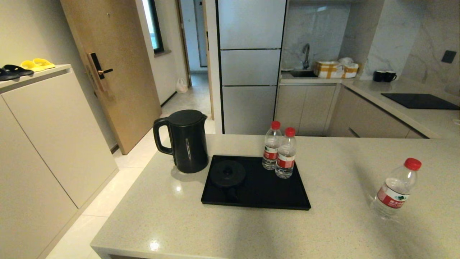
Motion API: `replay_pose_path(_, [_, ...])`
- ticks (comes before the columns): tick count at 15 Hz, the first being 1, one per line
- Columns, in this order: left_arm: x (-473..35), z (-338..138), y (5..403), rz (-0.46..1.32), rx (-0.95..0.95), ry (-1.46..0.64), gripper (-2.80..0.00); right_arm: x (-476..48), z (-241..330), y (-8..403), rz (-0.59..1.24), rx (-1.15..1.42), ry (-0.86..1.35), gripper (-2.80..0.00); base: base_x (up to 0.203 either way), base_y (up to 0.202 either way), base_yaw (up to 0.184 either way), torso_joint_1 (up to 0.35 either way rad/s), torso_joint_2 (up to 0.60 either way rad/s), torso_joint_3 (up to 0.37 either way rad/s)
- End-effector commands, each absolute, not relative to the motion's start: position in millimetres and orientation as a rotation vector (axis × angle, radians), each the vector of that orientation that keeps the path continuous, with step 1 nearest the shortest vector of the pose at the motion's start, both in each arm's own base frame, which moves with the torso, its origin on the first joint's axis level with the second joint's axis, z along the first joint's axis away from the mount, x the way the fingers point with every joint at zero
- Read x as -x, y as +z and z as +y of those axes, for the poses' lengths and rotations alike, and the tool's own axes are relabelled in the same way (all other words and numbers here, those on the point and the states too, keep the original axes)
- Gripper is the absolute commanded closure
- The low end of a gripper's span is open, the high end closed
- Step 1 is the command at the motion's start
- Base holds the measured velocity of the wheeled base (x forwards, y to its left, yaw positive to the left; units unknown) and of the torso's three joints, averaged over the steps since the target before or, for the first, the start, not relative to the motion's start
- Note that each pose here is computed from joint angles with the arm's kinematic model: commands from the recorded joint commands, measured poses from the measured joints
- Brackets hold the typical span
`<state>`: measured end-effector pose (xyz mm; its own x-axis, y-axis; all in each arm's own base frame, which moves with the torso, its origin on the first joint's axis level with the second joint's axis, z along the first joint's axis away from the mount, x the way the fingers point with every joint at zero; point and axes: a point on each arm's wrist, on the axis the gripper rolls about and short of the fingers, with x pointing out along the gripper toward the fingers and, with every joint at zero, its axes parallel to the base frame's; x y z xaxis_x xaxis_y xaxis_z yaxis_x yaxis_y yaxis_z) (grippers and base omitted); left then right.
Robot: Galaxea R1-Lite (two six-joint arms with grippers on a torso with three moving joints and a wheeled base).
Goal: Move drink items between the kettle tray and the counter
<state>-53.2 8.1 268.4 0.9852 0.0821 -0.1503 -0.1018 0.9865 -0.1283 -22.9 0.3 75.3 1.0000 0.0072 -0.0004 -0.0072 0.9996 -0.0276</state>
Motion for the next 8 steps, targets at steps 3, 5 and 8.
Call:
replay_pose_path(3, [127, 1, 172, 0.25, 0.054, 0.05, 0.0, 23, 0, 75, 0.001, 0.026, 0.008, 0.0, 0.0, 0.0, 0.0, 0.0, 0.0, 0.0])
replay_pose_path(5, [105, 0, 137, 0.342, 0.024, 0.017, 0.0, 23, 0, 75, 0.001, 0.026, 0.008, 0.0, 0.0, 0.0, 0.0, 0.0, 0.0, 0.0])
replay_pose_path(8, [51, -1, 101, 0.2, 0.022, -0.016, 0.0, 23, 0, 75, 0.002, 0.026, 0.007, 0.0, 0.0, 0.0, 0.0, 0.0, 0.0, 0.0])
